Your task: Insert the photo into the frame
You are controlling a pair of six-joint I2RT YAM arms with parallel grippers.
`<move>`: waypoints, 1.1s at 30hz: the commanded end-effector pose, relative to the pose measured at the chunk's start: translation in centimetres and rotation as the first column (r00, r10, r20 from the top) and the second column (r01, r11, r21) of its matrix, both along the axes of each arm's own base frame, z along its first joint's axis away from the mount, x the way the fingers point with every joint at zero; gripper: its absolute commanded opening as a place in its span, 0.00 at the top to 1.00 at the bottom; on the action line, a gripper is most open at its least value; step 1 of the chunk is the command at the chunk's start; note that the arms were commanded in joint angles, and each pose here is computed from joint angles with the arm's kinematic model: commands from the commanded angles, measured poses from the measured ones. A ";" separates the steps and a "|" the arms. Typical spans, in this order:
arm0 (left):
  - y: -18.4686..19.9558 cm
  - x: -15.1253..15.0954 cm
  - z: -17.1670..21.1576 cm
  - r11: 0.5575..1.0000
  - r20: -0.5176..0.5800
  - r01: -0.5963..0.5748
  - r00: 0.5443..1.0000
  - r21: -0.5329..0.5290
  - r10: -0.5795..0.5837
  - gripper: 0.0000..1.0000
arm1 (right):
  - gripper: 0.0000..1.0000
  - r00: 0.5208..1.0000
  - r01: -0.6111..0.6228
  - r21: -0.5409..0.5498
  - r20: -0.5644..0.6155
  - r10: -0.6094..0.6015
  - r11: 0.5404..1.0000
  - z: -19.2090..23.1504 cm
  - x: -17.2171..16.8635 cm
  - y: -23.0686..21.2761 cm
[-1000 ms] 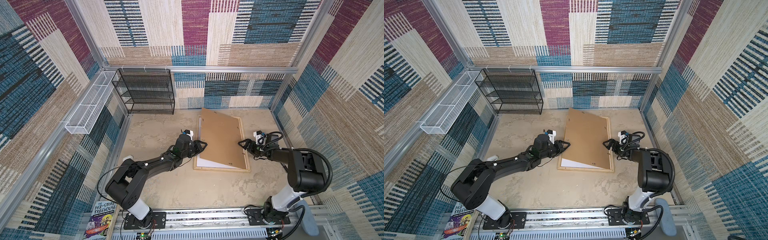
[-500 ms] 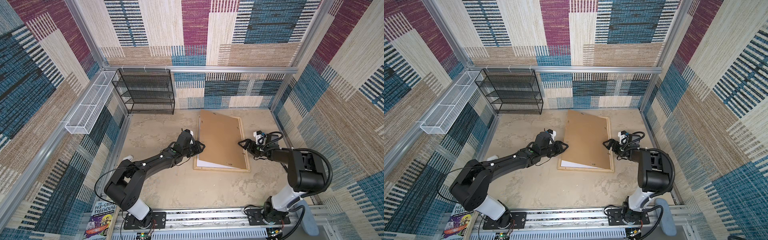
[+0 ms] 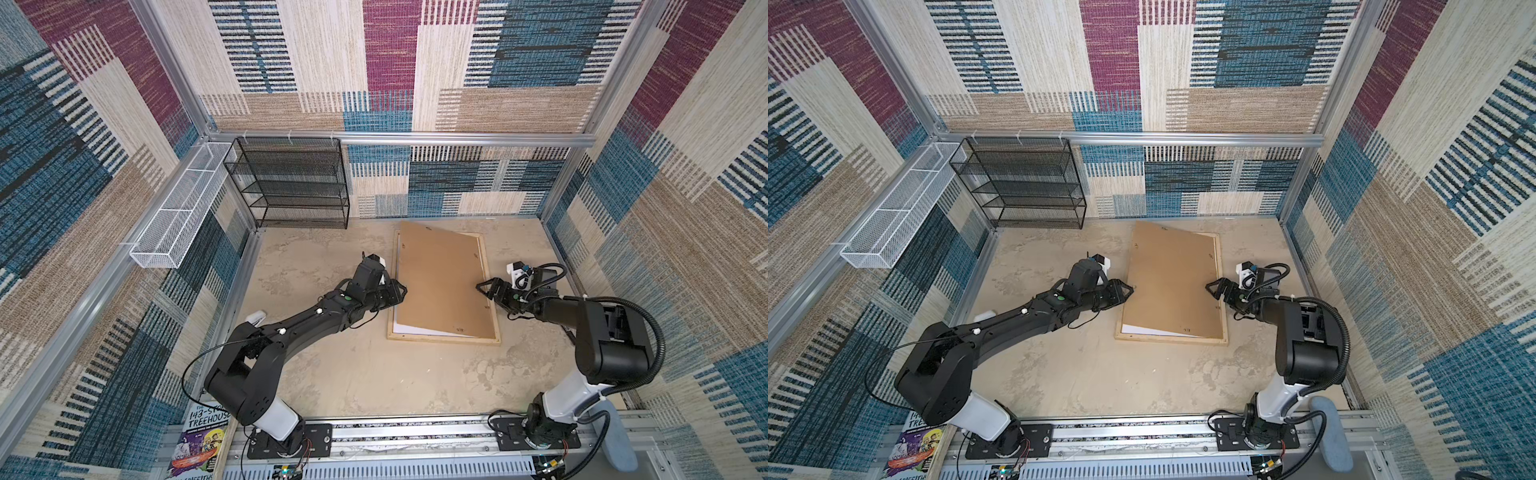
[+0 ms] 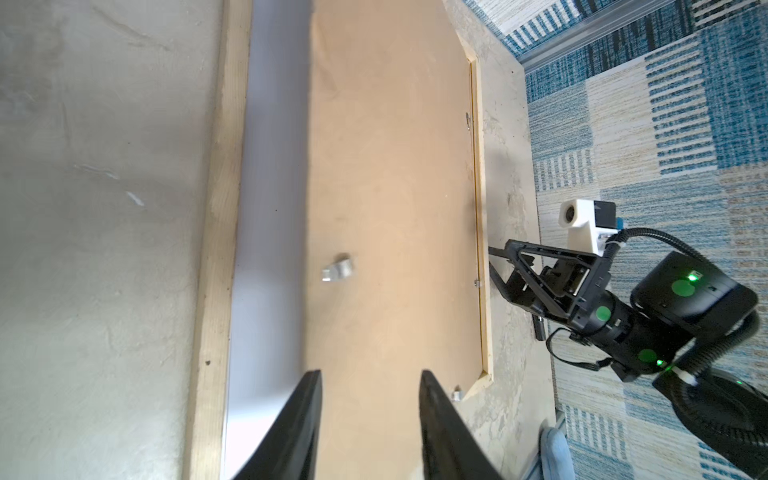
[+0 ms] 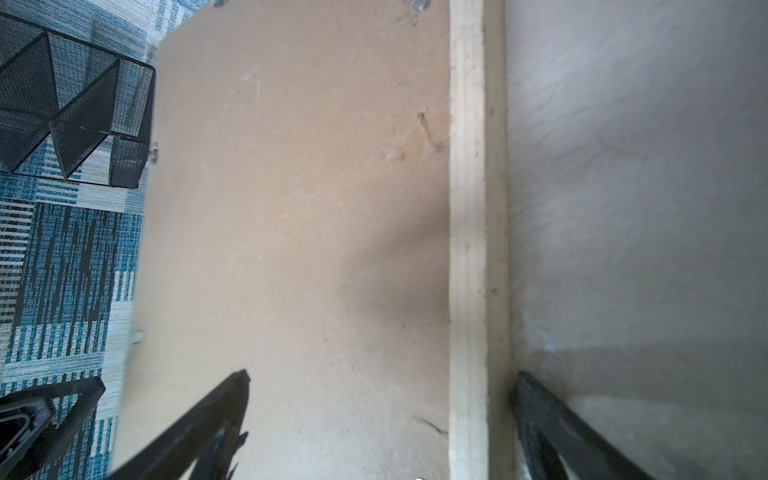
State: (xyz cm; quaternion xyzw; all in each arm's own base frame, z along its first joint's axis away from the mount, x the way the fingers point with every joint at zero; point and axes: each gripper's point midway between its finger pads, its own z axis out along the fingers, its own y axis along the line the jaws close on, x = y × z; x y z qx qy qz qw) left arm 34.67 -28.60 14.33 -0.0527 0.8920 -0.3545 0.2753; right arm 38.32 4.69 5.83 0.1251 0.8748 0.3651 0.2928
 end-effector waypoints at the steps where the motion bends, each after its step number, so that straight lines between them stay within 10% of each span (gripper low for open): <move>1: 0.5 0.2 0.3 0.999 0.029 0.007 1.000 0.041 -0.008 0.58 | 0.00 1.000 -0.009 0.004 0.020 0.009 1.000 0.4 0.1 0.2; 33: 3.0 1.4 -10.5 0.934 -0.134 0.003 0.990 0.358 0.048 0.69 | 0.06 0.996 -0.047 -0.141 0.063 0.056 0.989 3.3 0.7 2.2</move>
